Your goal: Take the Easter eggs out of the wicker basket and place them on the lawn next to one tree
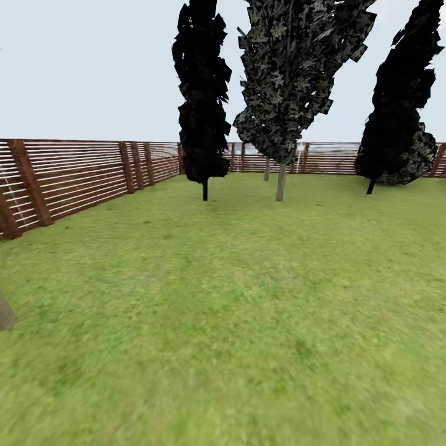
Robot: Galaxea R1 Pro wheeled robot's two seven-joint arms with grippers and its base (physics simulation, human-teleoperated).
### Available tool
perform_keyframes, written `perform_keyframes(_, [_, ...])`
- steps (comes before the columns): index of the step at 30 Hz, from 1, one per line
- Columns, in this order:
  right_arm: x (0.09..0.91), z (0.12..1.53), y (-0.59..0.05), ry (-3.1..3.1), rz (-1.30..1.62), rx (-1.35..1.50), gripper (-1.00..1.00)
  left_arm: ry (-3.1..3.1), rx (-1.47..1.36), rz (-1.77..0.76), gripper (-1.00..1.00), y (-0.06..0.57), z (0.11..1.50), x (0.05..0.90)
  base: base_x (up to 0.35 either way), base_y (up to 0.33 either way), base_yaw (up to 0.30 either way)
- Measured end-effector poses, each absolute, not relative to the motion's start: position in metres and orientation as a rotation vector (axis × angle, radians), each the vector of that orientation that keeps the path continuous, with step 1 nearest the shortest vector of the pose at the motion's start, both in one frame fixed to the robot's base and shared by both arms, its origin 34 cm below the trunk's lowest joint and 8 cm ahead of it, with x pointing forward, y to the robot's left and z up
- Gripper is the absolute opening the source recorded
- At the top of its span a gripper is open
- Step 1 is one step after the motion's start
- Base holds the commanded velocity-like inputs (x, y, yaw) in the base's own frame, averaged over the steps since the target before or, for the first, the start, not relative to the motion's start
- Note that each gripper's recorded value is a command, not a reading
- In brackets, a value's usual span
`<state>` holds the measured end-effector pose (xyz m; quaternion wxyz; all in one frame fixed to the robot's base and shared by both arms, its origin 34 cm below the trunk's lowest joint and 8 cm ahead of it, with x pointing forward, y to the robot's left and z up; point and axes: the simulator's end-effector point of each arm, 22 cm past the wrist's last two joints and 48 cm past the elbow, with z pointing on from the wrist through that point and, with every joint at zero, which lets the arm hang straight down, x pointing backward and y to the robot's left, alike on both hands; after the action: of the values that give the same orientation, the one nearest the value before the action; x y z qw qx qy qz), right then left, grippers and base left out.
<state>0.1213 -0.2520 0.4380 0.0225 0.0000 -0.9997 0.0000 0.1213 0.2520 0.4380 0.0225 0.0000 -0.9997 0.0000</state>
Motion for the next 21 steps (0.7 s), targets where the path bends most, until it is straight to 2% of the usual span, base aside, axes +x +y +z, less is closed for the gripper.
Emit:
perform_keyframes(6, [0.152,0.437,-0.253,-3.151,0.008,-0.007,1.0,-3.134,0.017,0.008,1.0,0.25,0.438,0.136,0.0,0.0,-0.014])
perform_keyframes(17, [0.227,0.441,-0.252,-3.301,0.005,-0.042,1.0,-3.196,0.022,0.004,1.0,0.252,0.438,0.165,0.0,0.0,-0.256])
perform_keyframes(21, [0.23,0.441,-0.253,-3.318,0.007,-0.044,1.0,-3.192,0.022,0.005,1.0,0.252,0.438,0.163,0.0,0.0,-0.11])
